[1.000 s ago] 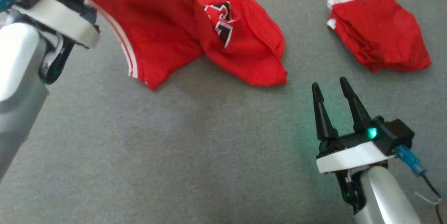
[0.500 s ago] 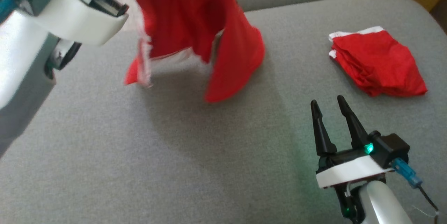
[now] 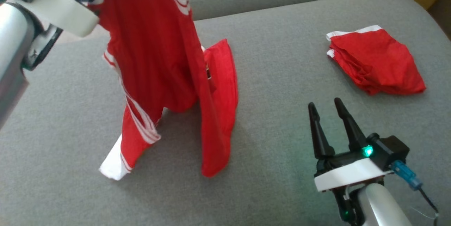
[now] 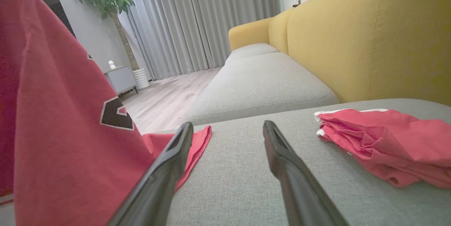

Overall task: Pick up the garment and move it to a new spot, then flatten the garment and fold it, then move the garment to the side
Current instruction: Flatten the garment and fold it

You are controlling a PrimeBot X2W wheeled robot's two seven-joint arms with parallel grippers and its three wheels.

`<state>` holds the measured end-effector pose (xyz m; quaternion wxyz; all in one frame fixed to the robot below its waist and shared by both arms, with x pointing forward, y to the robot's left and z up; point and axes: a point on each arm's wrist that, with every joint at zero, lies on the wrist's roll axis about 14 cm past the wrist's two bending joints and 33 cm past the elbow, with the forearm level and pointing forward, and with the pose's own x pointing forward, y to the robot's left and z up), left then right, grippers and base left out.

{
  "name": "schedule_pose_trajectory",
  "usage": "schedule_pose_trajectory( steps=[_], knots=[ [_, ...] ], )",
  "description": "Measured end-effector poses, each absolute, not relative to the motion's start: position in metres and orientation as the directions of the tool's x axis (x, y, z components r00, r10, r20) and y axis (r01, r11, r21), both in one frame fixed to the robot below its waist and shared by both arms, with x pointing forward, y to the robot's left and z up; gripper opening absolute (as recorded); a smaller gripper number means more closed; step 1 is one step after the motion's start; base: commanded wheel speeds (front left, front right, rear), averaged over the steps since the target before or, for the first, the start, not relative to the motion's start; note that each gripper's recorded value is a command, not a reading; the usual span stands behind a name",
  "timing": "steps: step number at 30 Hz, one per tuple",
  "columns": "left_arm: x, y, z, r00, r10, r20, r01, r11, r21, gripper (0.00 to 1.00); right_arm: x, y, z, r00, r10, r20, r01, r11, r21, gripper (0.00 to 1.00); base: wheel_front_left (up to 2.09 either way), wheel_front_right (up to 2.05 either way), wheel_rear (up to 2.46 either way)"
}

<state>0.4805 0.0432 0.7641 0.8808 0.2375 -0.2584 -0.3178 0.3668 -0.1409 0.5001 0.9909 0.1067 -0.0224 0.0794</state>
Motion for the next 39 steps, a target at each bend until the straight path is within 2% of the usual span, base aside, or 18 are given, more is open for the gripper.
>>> schedule_pose_trajectory(
  steps=[8, 11, 16, 20, 24, 31, 34, 39],
  knots=[
    [0.513, 0.022, 0.737, 0.658, -0.72, 0.221, 0.469, 0.621, 0.628, 0.0, 0.364, -0.146, 0.497, 0.99, 0.135, 0.049, -0.142, 0.966, 0.218, 1.0, 0.0, 0.0, 0.0],
    [0.526, 0.007, 0.762, 0.625, -0.729, 0.28, 0.422, 0.618, 0.664, 0.0, 0.364, -0.148, 0.499, 0.99, 0.129, 0.053, -0.137, 0.967, 0.217, 1.0, 0.0, 0.0, 0.0],
    [0.532, -0.008, 0.845, 0.54, -0.703, 0.462, 0.267, 0.664, 0.699, 0.0, 0.362, -0.157, 0.495, 0.994, 0.102, 0.041, -0.109, 0.97, 0.218, 1.0, 0.0, 0.0, 0.0],
    [0.522, -0.021, 0.857, 0.488, -0.727, 0.483, 0.234, 0.642, 0.73, 0.0, 0.364, -0.156, 0.491, 0.994, 0.106, 0.03, -0.11, 0.969, 0.22, 1.0, 0.0, 0.0, 0.0],
    [0.52, -0.019, 0.807, 0.5, -0.771, 0.396, 0.293, 0.58, 0.76, 0.0, 0.369, -0.148, 0.491, 0.991, 0.128, 0.03, -0.132, 0.966, 0.223, 1.0, 0.0, 0.0, 0.0],
    [0.496, 0.033, 0.63, 0.593, -0.805, 0.01, 0.505, 0.382, 0.774, 0.0, 0.377, -0.131, 0.489, 0.982, 0.185, 0.03, -0.187, 0.958, 0.217, 1.0, 0.0, 0.0, 0.0],
    [0.484, 0.068, 0.595, 0.639, -0.765, -0.079, 0.534, 0.367, 0.762, 0.0, 0.379, -0.12, 0.489, 0.976, 0.216, 0.029, -0.217, 0.952, 0.218, 1.0, 0.0, 0.0, 0.0],
    [0.484, 0.126, 0.59, 0.756, -0.649, -0.079, 0.469, 0.454, 0.758, 0.0, 0.381, -0.105, 0.491, 0.964, 0.261, 0.038, -0.264, 0.943, 0.204, 1.0, 0.0, 0.0, 0.0]
  ],
)
